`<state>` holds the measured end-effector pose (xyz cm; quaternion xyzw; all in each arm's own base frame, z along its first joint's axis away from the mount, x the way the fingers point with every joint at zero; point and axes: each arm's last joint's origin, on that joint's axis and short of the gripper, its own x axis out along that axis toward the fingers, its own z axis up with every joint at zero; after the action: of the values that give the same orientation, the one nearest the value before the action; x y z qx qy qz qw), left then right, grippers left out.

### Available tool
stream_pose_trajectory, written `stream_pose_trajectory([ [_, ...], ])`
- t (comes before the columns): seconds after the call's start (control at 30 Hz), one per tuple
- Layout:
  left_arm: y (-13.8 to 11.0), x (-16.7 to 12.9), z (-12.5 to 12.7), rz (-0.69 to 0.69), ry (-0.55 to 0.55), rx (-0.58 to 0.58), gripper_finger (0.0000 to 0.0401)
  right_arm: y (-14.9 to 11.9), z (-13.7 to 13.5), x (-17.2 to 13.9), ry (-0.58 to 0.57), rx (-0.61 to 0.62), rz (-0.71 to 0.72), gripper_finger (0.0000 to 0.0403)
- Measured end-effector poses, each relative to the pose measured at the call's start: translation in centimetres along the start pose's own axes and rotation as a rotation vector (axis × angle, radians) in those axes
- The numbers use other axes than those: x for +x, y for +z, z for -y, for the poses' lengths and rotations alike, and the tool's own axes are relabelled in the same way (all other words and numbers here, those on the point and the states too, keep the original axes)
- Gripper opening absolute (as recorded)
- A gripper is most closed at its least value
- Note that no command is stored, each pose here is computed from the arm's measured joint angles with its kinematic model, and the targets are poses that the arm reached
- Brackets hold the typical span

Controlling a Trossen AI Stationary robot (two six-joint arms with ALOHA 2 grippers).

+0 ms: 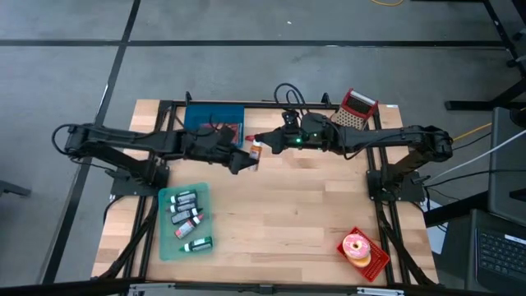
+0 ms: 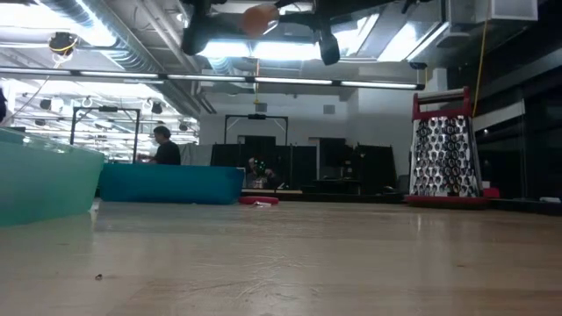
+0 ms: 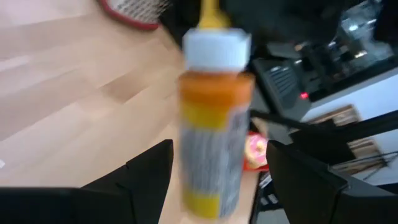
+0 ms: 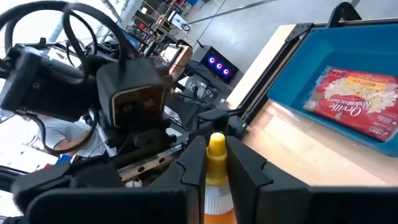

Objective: Pick & Place Food Item
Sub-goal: Put the yellow food coloring bottle into the green bin

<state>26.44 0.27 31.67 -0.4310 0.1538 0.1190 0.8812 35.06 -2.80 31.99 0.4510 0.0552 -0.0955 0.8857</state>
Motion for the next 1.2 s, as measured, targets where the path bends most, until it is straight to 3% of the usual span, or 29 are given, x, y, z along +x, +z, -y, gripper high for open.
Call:
stream_pose_trajectory([
  [0.23,0.8,2.3,-0.5,-0.016,-0.08,-0.015,0.0253,0.0,0.0,0.0,0.004,0.004,-0.001,0.0041],
  [0.43,0.4,3.6,-1.1,-0.044,-0.058,0.0,0.0244,0.0,0.0,0.0,0.007,0.004,-0.005,0.0041],
  [0.77,0.9,2.9,-0.9,-0.017,-0.073,0.058,0.0105,0.1,-0.2,0.0,0.023,-0.002,-0.009,0.0043],
  [0.87,1.1,2.5,-0.8,-0.017,-0.095,0.064,0.0083,0.1,-0.3,0.0,0.035,-0.003,-0.007,0.0064],
  [1.2,0.6,1.4,-0.8,-0.115,-0.106,0.098,0.0087,0.9,0.3,0.0,0.019,-0.003,0.025,0.0169],
])
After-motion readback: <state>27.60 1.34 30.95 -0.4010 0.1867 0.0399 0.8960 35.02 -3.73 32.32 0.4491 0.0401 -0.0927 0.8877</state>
